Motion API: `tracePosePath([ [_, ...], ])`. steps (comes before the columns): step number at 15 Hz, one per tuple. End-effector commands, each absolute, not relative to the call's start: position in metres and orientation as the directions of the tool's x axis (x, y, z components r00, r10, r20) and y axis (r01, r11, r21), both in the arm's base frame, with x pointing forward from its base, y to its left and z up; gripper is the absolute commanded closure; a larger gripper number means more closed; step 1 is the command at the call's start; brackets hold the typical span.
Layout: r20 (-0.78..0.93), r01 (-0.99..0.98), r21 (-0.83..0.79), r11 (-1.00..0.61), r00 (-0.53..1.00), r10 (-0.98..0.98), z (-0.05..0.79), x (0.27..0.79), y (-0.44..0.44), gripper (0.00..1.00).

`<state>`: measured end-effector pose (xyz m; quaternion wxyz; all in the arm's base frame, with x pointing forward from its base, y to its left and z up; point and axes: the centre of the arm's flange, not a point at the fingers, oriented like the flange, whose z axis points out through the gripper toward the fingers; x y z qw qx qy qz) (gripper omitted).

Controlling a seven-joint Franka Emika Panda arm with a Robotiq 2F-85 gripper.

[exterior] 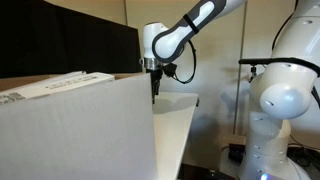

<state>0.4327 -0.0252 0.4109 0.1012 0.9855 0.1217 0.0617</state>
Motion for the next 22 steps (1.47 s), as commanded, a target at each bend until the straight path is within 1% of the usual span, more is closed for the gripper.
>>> tracePosePath([
  [1, 0.097, 0.227, 0.215, -0.95, 0.963, 0.252, 0.411, 0.433, -0.025, 0.0],
  [15, 0.099, 0.235, 0.217, -0.947, 0.96, 0.261, 0.412, 0.434, -0.025, 0.0],
  [22, 0.171, 0.263, 0.233, -0.936, 0.937, 0.305, 0.449, 0.439, -0.011, 0.0],
])
